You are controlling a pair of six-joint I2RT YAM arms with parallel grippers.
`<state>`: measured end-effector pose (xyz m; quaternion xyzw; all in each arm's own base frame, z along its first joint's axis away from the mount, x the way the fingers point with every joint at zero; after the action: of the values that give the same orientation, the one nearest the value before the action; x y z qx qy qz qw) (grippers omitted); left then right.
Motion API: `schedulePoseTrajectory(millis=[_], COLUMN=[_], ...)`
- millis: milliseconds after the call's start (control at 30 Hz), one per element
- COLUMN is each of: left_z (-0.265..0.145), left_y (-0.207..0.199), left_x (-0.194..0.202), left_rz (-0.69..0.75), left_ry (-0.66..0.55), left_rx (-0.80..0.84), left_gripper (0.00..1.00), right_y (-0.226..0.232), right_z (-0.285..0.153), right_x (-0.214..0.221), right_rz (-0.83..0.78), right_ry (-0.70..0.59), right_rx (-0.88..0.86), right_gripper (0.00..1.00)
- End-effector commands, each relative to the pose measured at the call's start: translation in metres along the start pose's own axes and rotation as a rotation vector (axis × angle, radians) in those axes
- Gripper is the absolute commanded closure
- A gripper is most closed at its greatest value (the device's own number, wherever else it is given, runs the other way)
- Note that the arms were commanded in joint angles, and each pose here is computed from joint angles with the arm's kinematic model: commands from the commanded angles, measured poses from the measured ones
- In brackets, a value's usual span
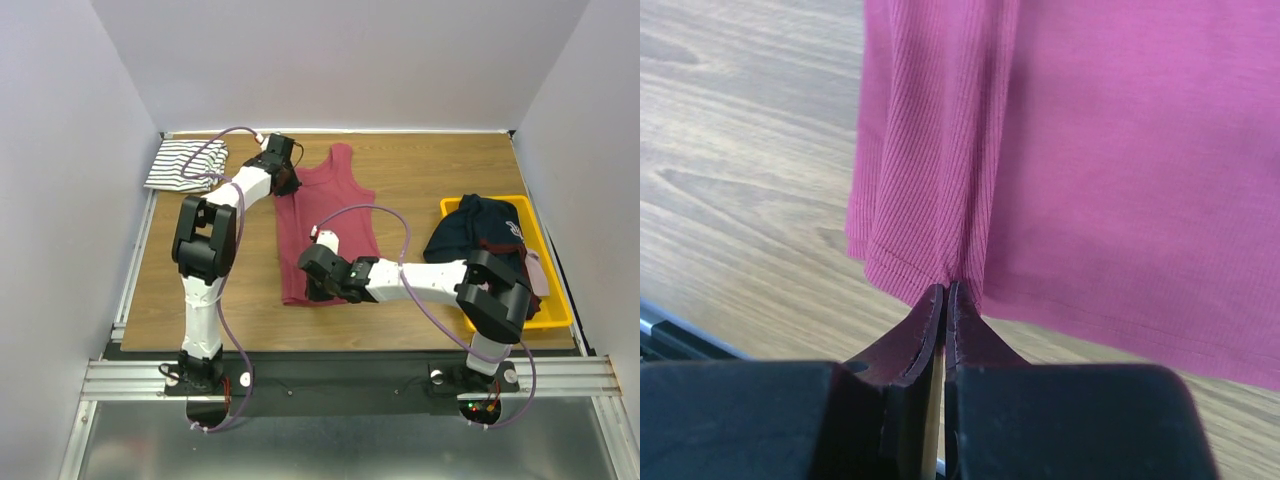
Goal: Fold and stack the tank tops
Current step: Fold the tank top
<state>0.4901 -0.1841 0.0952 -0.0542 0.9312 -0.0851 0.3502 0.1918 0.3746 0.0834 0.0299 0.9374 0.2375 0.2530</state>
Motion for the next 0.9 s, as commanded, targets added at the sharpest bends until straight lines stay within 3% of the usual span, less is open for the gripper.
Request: schedulePoseTrajectory(millis=[0,333,467,667,700,867], left_z=[-0.01,-0.004,-0.001,0.001,0.0,-0.01], left_y=[-0.016,-0.031,-0.035,-0.039,-0.04,-0.046], left_x=[-0.03,-0.022,-0.016,-0.011,-0.011,-0.022], left_rz=[-0.006,0.018,0.034,0.056,0.065,0.096], left_ry=[-0.09,-0.077,-0.063,-0.057,-0.058,-0.093], left_rx=[0.01,0.028,0.031,0.04,0.045,0.082], left_gripper=[1.0,1.0,1.0,0.84,0.76,0.57], right_y=[0.006,-0.015,-0.018,-0.022,-0.021,-0.023], right_z=[-0.01,-0.012,-0.016,-0.019,-0.021,-0.039], right_x=[-0.011,-0.004,-0.006,-0.005,-0.006,-0.014], right_rz=[0.055,0.095,0.104,0.119,0.124,0.152], right_ry=[-0.049,-0.051,-0.062,-0.067,-0.07,-0.112], right_rx=[-0.045,-0.026,-0.028,-0.03,-0.035,-0.061], right_gripper=[1.0,0.99,0.93,0.79,0.78,0.6])
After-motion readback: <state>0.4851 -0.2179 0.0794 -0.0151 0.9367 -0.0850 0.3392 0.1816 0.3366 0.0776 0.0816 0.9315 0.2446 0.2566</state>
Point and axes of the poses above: each gripper's point midway between its finger pads, its own z axis out along the fingers, its own y axis along the line the jaws close on, x = y × z, the point moved 3 cm from there along -z, back along the fingers, and after that the axes turned 12 degrees about z, right-handed, at the moved point
